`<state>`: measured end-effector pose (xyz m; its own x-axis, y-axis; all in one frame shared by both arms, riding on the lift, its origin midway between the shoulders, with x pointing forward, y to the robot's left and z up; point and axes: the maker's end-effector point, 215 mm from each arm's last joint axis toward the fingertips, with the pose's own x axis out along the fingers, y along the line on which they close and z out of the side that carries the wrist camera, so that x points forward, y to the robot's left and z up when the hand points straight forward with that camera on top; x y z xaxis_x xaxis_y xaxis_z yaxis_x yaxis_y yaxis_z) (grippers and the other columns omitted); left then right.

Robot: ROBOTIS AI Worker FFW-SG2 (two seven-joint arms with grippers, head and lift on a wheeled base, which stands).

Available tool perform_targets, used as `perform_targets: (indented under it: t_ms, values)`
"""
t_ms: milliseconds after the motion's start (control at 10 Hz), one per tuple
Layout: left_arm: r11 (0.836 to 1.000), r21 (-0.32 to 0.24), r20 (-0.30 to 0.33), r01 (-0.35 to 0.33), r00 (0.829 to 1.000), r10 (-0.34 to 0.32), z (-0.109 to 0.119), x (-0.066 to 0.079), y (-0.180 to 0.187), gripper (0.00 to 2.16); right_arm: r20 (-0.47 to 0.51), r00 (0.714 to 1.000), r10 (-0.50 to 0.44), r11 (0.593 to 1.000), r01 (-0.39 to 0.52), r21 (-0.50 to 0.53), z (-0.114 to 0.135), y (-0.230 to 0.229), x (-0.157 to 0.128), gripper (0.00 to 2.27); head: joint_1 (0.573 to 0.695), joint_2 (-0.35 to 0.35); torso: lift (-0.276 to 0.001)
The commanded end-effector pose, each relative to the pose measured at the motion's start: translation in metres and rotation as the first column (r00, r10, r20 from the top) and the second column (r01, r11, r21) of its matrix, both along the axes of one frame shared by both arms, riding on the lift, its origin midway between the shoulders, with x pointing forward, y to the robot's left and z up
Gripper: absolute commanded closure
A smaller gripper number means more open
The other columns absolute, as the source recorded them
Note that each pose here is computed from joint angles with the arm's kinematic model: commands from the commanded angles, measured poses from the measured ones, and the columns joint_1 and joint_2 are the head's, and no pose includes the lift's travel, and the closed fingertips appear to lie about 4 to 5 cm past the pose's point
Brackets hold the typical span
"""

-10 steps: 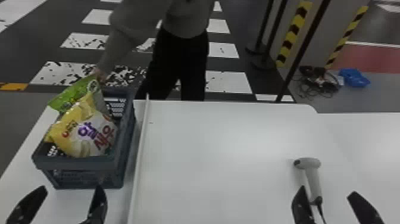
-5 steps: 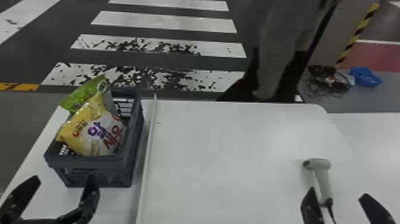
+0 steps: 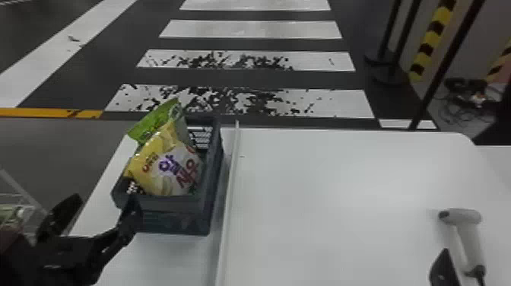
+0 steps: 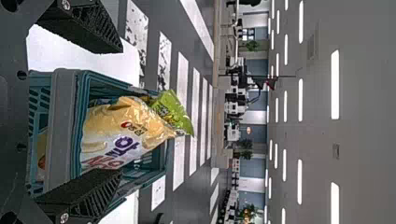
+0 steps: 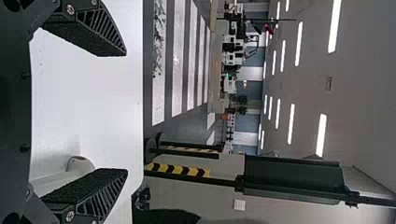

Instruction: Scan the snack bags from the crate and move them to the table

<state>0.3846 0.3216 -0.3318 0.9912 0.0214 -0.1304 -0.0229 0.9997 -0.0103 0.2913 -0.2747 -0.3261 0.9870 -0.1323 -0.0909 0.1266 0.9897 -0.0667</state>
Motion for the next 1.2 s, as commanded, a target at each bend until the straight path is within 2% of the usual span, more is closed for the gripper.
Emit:
perform_targets:
  t_ms: [0,100,400,600,800,1100]
  values:
    - [1.0,-0.022,0.01,-0.009,1.0,0.009,-0.007,0.011,0.019,0.09,0.001,1.0,0.013,1.0,-0.013,-0.009,0.001,0.005,0.0,0.11,0.695,0.075,-0.095]
    - [0.999,-0.049,0.021,-0.006,1.0,0.007,-0.009,0.016,0.023,0.09,-0.001,1.0,0.024,1.0,-0.024,-0.015,0.001,0.01,0.0,0.11,0.695,0.093,-0.095]
    - [0.995,-0.084,0.08,0.054,0.996,-0.048,0.007,0.029,0.024,0.09,-0.005,0.999,0.041,0.999,-0.041,-0.032,0.004,0.018,-0.004,0.11,0.695,0.129,-0.095]
    - [0.995,-0.093,0.058,0.044,0.998,-0.039,0.006,0.038,0.039,0.09,-0.007,0.998,0.056,0.998,-0.056,-0.039,0.004,0.027,-0.004,0.11,0.695,0.144,-0.095]
    - [0.995,-0.098,0.018,0.025,1.0,-0.024,-0.006,0.047,0.05,0.09,-0.009,0.998,0.069,0.996,-0.069,-0.048,0.004,0.032,-0.004,0.11,0.695,0.184,-0.095]
    - [0.991,-0.124,-0.01,0.046,0.999,-0.047,-0.014,0.06,0.047,0.08,-0.006,0.996,0.084,0.995,-0.084,-0.052,0.006,0.035,-0.004,0.11,0.695,0.204,-0.095]
